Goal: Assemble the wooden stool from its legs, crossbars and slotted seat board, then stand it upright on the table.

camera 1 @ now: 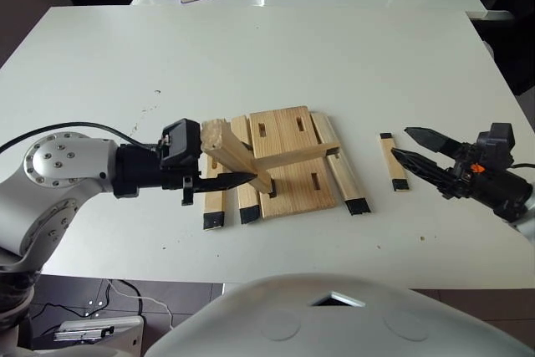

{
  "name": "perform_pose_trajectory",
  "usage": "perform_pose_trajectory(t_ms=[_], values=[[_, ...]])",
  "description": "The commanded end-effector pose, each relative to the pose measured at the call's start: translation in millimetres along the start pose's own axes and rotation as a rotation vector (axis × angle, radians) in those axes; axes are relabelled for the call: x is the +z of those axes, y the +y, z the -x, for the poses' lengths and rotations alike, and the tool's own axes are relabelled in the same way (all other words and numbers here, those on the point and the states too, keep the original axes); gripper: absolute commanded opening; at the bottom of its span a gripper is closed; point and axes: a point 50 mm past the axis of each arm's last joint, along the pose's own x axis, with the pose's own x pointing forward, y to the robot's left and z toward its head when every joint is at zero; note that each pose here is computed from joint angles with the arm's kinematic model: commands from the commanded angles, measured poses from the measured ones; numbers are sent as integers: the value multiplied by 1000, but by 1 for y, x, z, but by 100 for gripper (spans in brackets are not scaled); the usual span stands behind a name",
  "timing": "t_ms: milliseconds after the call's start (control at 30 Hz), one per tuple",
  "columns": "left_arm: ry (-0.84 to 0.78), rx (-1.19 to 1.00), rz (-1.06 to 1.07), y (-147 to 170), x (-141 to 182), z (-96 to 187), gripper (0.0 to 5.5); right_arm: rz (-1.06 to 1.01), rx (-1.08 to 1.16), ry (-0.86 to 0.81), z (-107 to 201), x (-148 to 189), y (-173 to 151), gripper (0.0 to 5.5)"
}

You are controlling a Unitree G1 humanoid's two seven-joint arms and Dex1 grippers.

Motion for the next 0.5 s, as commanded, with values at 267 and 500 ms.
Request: perform_pose_trajectory(t_ms=[267, 500], values=[[92, 17, 66, 3, -9, 2, 206, 31, -12, -6, -2, 0, -1, 299], [16, 35, 1, 13, 16, 9, 206, 40, -14, -7, -2, -1, -2, 299]])
